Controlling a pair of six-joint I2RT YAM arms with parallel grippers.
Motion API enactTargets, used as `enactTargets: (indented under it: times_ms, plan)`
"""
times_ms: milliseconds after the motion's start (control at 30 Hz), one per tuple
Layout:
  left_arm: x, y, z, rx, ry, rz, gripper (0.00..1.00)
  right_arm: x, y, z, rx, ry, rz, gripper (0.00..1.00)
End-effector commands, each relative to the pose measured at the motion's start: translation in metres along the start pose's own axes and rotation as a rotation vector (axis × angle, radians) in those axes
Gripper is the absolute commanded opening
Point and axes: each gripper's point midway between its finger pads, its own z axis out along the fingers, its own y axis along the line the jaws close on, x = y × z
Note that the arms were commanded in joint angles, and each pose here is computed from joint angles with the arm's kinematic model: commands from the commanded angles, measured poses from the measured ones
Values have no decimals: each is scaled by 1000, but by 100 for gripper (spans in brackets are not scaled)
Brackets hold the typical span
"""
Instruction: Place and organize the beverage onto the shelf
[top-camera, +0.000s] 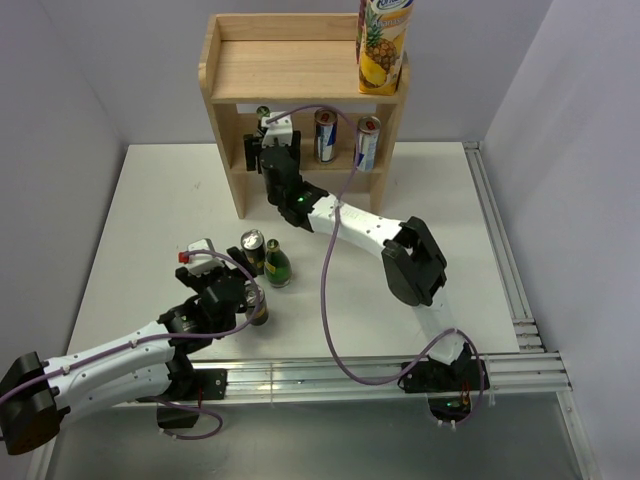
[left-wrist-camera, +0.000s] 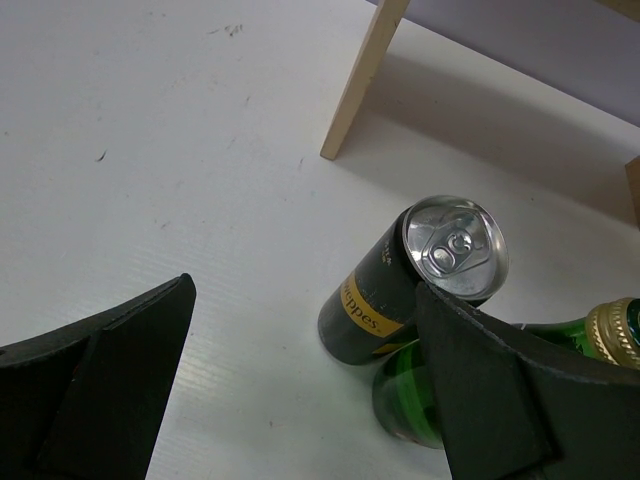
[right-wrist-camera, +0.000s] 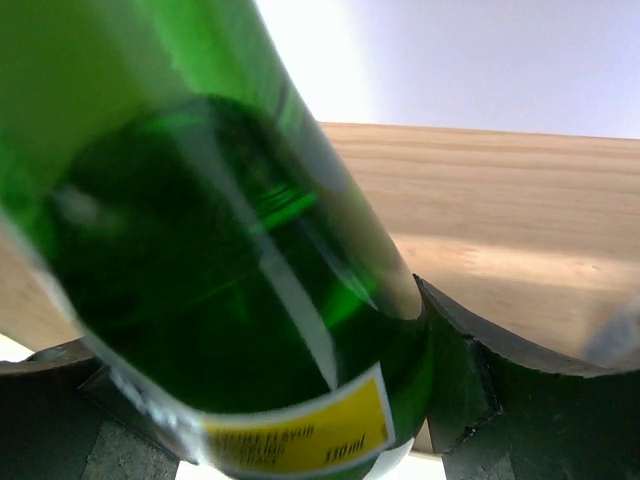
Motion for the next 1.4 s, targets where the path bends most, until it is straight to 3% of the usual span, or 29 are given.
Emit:
enactTargets:
  times_ms: [0,667,767,800,900,1000,1100,1367]
  plan:
    - [-1,-4,0,16,-3,-7,99,-70,19,1,-66,-163,186,0]
    - [-3,-4,-1,20,-8,-18,99,-45,62,21,-181,-115,222,0]
    - [-3,-3,-1,20,-8,-19,99,-37,65,21,-198,-99,213,15]
    - [-3,-3,-1,20,-8,-15,99,-35,66,21,-199,-98,211,32]
    - [-3,-3,-1,20,-8,-19,99,-30,67,18,-201,-93,200,65]
    - [-4,-2,-1,17,-11,-22,99,-26,65,17,-199,-91,192,84]
    - [-4,-2,-1,18,-12,-25,99,-22,64,17,-197,-85,182,92]
    - [-4,-2,-1,16,-12,-24,99,-19,64,13,-204,-77,177,95]
